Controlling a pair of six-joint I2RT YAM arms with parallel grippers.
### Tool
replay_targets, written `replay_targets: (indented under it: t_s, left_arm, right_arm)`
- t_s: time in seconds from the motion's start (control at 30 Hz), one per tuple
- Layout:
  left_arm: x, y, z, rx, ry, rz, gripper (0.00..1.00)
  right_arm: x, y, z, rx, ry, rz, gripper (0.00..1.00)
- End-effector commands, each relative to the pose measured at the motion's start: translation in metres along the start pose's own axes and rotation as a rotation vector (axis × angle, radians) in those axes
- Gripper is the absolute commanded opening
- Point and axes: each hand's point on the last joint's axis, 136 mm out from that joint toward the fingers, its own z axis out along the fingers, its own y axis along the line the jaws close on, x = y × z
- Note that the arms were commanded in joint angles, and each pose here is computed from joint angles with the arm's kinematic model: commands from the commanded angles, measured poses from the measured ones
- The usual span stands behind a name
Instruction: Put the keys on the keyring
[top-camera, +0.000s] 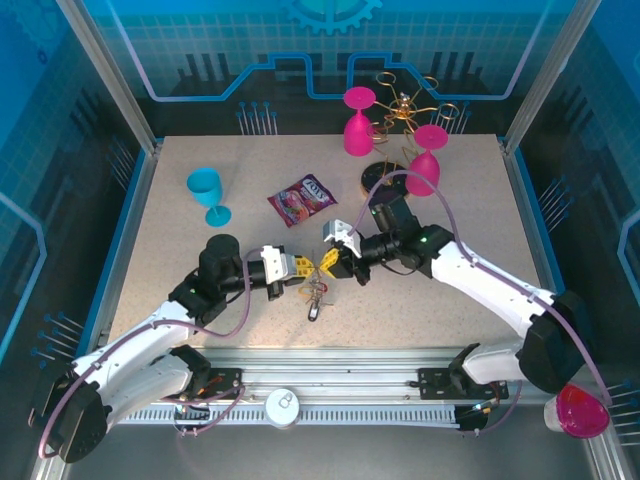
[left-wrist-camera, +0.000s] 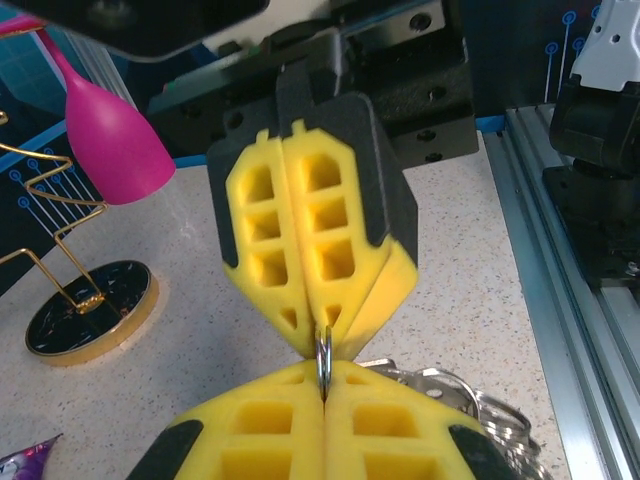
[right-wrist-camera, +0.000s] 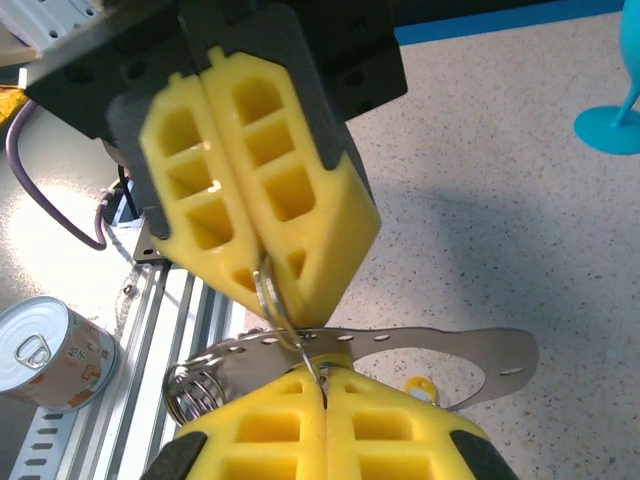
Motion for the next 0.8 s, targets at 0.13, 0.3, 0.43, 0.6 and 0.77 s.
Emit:
replay_targets:
  t_s: [0.13, 0.3, 0.43, 0.6, 0.77]
  left_arm:
    - [-0.039, -0.003, -0.004, 0.029, -0.133, 0.074, 0.00]
    - [-0.027, -0.004, -0.002, 0.024, -0.109, 0.059, 0.00]
    - [-0.024, -0.005, -0.001, 0.027, -0.108, 0.051, 0.00]
    - [-0.025, -0.005, -0.001, 0.032, -0.112, 0.050, 0.00]
    - [-0.025, -0.005, -0.001, 0.031, -0.110, 0.048, 0.00]
  right_arm:
    - [-0.006, -0.005, 0.002, 0.000, -0.013, 0.021, 0.12]
    - [-0.015, -0.001, -0.016, 0.072, -0.092, -0.084, 0.31]
    - [-0.021, 0.007, -0.022, 0.079, -0.129, -0.179, 0.34]
    - [-0.028, 0.012, -0.019, 0.050, -0.135, -0.206, 0.34]
    - [-0.032, 0.014, -0.013, 0.026, -0.138, -0.220, 0.31]
